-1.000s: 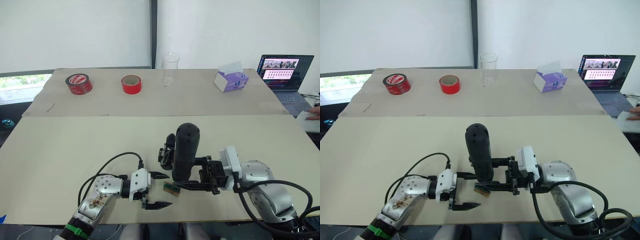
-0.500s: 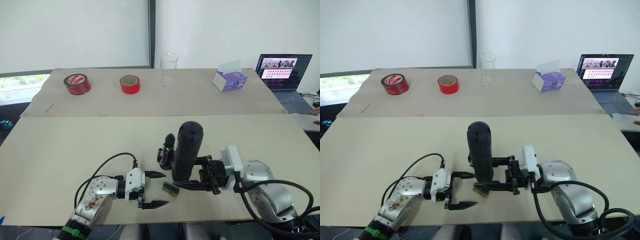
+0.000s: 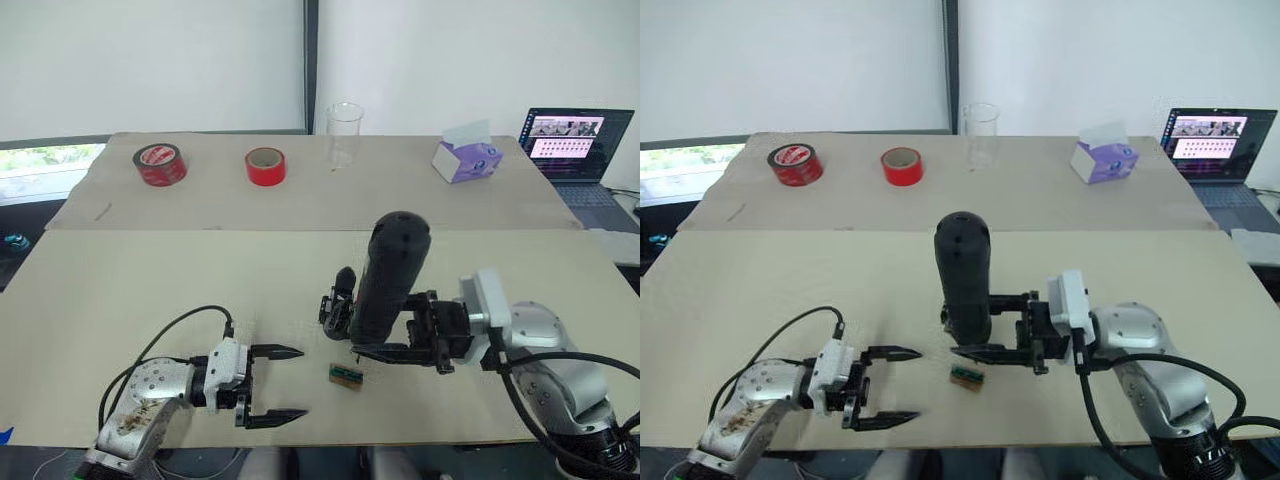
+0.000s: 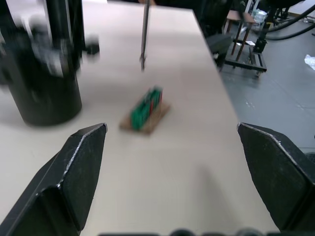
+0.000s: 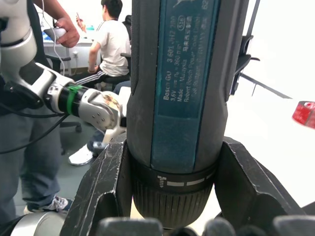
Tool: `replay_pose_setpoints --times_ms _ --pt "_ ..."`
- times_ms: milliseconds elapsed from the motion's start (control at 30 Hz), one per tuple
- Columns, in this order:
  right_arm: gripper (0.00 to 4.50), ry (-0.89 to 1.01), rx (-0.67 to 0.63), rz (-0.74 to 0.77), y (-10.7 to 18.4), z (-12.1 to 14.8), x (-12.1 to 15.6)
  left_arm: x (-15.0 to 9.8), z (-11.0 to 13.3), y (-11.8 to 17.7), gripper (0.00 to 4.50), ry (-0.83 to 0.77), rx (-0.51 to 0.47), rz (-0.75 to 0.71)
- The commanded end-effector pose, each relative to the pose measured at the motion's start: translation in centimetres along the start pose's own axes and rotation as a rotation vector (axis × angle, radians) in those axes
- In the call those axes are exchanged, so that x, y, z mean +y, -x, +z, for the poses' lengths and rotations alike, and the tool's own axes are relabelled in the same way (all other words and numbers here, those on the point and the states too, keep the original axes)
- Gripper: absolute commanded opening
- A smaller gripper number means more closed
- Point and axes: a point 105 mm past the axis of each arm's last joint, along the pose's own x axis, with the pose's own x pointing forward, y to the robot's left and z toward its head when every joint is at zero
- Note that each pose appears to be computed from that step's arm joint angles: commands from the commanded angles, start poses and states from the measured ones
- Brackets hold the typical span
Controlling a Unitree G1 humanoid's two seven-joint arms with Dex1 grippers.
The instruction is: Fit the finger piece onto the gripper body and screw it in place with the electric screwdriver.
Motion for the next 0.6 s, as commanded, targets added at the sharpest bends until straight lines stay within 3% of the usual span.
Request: replay_pose_setpoints --times_ms 33,367,600 --pt "1.92 0.068 -0.044 -0.007 0.2 2.4 -0.2 0.8 2.7 0.4 4.5 -0.017 -0.06 0.034" --pt "1.92 0.082 -0.06 -0.156 2.3 5.0 -3.3 3.7 6.7 0.2 4.5 0.036 -0.15 0.119" --pt "1.92 0.091 -0.089 -0.248 3.6 6.4 -6.1 5.0 6.8 0.7 4.5 0.08 -0.121 0.126"
